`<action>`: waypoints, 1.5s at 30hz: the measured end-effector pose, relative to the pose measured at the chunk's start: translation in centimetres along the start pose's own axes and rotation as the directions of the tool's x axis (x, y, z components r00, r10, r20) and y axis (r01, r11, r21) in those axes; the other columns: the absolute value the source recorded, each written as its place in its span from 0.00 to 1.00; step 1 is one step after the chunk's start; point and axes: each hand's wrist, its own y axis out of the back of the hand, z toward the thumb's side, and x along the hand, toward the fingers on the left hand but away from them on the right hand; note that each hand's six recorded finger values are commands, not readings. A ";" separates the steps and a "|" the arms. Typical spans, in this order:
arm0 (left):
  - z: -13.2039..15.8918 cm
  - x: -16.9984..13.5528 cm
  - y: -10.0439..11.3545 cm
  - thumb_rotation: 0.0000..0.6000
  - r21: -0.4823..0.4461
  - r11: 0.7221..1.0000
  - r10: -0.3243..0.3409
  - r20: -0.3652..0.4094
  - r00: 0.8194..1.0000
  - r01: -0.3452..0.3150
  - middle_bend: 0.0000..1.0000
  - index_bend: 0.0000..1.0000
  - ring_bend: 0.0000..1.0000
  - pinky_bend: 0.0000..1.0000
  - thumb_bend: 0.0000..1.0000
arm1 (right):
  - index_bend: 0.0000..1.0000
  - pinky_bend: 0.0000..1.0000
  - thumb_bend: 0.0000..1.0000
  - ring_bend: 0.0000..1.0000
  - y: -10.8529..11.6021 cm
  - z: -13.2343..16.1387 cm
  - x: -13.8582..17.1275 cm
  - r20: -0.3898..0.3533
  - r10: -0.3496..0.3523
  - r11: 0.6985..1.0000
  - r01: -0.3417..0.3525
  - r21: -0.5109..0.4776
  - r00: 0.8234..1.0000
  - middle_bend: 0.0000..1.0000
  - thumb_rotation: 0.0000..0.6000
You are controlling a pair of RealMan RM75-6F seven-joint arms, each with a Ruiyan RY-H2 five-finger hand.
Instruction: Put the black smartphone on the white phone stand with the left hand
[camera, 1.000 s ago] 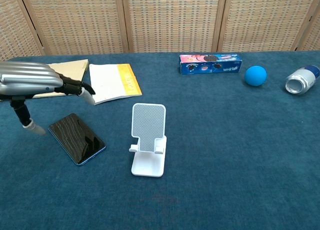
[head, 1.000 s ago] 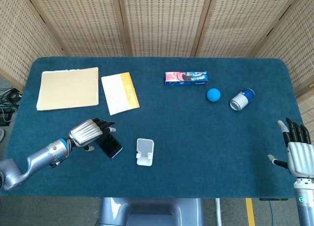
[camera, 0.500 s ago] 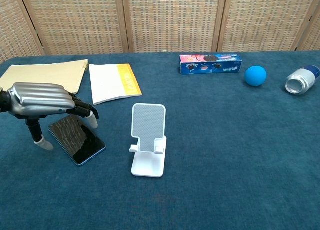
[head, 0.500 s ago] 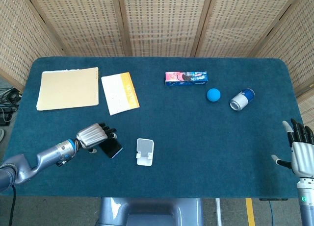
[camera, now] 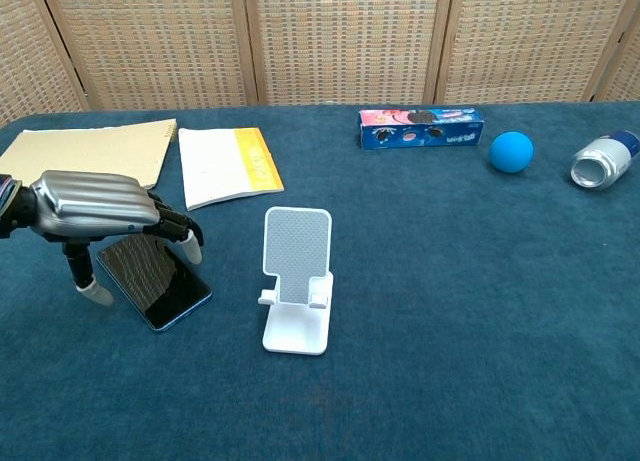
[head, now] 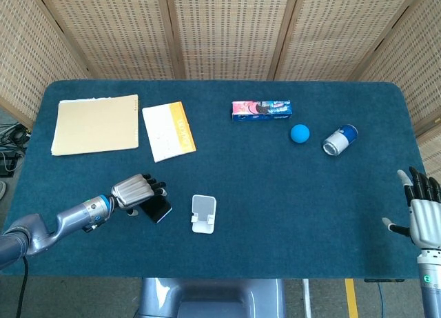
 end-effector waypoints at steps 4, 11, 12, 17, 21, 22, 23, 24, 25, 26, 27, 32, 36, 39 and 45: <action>0.1 0.3 -0.2 1.00 0.016 1.000 -0.009 0.008 1.000 0.009 0.19 0.25 0.27 0.28 0.00 | 0.00 0.00 0.00 0.00 0.0 0.0 0.0 0.002 -0.001 1.000 0.001 0.000 1.000 0.00 1.00; 0.1 0.6 -0.7 1.00 0.029 1.000 -0.012 0.006 1.000 0.011 0.20 0.28 0.27 0.27 0.00 | 0.00 0.00 0.00 0.00 0.0 -0.1 0.0 0.005 0.001 1.000 -0.001 0.000 1.000 0.00 1.00; 0.0 0.7 -0.8 1.00 0.030 0.999 -0.012 0.004 1.000 0.012 0.21 0.28 0.28 0.27 0.00 | 0.00 0.00 0.00 0.00 0.0 -0.1 0.0 0.005 0.001 1.000 -0.001 -0.002 1.000 0.00 1.00; -0.2 0.7 -1.1 1.00 0.032 0.999 -0.003 0.000 1.000 0.003 0.27 0.36 0.32 0.29 0.00 | 0.00 0.00 0.00 0.00 -0.1 -0.1 0.0 0.003 0.005 1.000 -0.005 -0.001 1.000 0.00 1.00; -0.2 0.6 -1.2 1.00 0.026 1.000 0.016 -0.002 1.000 -0.016 0.31 0.41 0.35 0.33 0.00 | 0.00 0.00 0.00 0.00 -0.2 0.0 0.0 0.001 0.009 1.000 -0.009 -0.002 1.000 0.00 1.00; -0.3 0.6 -1.2 1.00 0.025 1.000 0.019 -0.004 1.000 -0.019 0.33 0.43 0.36 0.33 0.00 | 0.00 0.00 0.00 0.00 -0.2 0.0 0.0 0.000 0.011 1.000 -0.011 -0.002 1.000 0.00 1.00; -0.3 0.6 -1.2 1.00 0.026 0.999 0.023 -0.004 1.000 -0.023 0.35 0.45 0.38 0.34 0.00 | 0.00 0.00 0.00 0.00 -0.2 0.0 0.0 0.000 0.012 1.000 -0.012 -0.002 1.000 0.00 1.00; -0.3 0.6 -1.2 1.00 0.027 0.999 0.030 -0.004 1.000 -0.030 0.37 0.47 0.40 0.35 0.00 | 0.00 0.00 0.00 0.00 -0.2 0.0 0.0 -0.001 0.013 1.000 -0.013 -0.003 1.000 0.00 1.00; -0.3 0.5 -1.2 1.00 0.026 0.999 0.036 -0.003 0.999 -0.036 0.40 0.49 0.42 0.36 0.00 | 0.00 0.00 0.00 0.00 -0.2 0.1 0.0 -0.001 0.013 1.000 -0.013 -0.005 1.000 0.00 1.00; -0.3 0.5 -1.1 1.00 0.025 0.999 0.044 -0.002 0.999 -0.043 0.42 0.52 0.44 0.37 0.00 | 0.00 0.00 0.00 0.00 -0.2 0.1 0.0 -0.001 0.014 1.000 -0.014 -0.005 1.000 0.00 1.00; -0.3 0.4 -1.1 1.00 0.022 0.998 0.053 -0.001 0.999 -0.053 0.43 0.53 0.45 0.38 0.00 | 0.00 0.00 0.00 0.00 -0.2 0.1 0.0 -0.001 0.014 1.000 -0.014 -0.004 1.000 0.00 1.00; -0.4 0.1 -0.7 1.00 0.014 0.996 0.085 0.005 0.996 -0.085 0.47 0.56 0.48 0.43 0.00 | 0.00 0.00 0.00 0.00 -0.2 0.1 0.1 -0.004 0.015 1.000 -0.015 -0.005 1.000 0.00 1.00; -0.5 -0.4 -0.1 1.00 0.017 0.993 0.120 0.009 0.993 -0.120 0.48 0.57 0.49 0.44 0.00 | 0.00 0.00 0.00 0.00 -0.2 0.2 0.1 -0.005 0.016 1.000 -0.016 -0.007 1.000 0.00 1.00; -0.8 -0.8 0.5 1.00 0.040 0.988 0.146 0.013 0.989 -0.146 0.48 0.58 0.49 0.44 0.00 | 0.00 0.00 0.00 0.00 -0.2 0.2 0.1 -0.006 0.017 1.000 -0.017 -0.008 1.000 0.00 1.00; -1.3 -1.9 2.7 1.00 0.114 0.971 0.209 0.030 0.977 -0.211 0.48 0.58 0.49 0.45 0.00 | 0.00 0.00 0.00 0.00 -0.1 0.2 0.2 -0.008 0.019 1.000 -0.019 -0.014 1.000 0.00 1.00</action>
